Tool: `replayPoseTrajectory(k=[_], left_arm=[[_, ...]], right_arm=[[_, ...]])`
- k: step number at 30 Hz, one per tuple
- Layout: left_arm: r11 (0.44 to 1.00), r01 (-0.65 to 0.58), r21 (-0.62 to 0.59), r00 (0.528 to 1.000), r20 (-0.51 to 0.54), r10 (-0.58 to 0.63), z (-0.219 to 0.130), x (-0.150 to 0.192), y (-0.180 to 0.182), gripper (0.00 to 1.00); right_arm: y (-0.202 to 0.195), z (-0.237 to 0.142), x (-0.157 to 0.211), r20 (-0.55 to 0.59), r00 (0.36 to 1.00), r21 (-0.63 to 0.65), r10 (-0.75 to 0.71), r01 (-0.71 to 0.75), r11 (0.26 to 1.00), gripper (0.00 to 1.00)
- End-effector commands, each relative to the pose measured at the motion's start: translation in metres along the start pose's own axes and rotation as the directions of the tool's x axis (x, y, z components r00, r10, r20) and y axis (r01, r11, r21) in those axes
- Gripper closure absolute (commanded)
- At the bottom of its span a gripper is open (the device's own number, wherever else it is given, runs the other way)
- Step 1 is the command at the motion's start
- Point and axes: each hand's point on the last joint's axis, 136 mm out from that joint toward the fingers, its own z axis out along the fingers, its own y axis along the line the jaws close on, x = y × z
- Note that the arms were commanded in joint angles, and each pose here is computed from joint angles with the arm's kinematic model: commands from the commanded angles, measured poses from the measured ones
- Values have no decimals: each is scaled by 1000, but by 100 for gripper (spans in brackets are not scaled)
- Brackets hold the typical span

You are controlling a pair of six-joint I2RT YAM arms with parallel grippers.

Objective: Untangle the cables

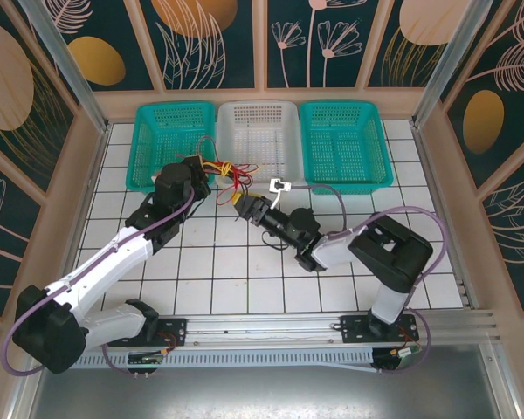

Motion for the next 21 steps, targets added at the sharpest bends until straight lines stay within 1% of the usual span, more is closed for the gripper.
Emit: replayPoseTrajectory(k=[1,4,10,12,21], left_arm=[[917,394,63,918,-60,-391,-4,13,-28,100],[914,401,61,915,-76,-396,-4,15,-28,100],[913,403,63,914,-81,-398,-6,15,-29,100],[913,402,66,914,-84,-397,-6,15,-31,100],[914,401,61,914,-89,-395,-6,17,-30,100]], right_arm=[[45,15,0,-54,998,-213,41,-51,976,44],[35,21,2,-56,996,-207,69,-79,975,45],[21,23,-11,-28,994,-213,107,-110,971,51],[22,26,-11,-34,995,-222,98,-103,970,55],[38,39,-14,-64,997,-258,50,-65,964,62]])
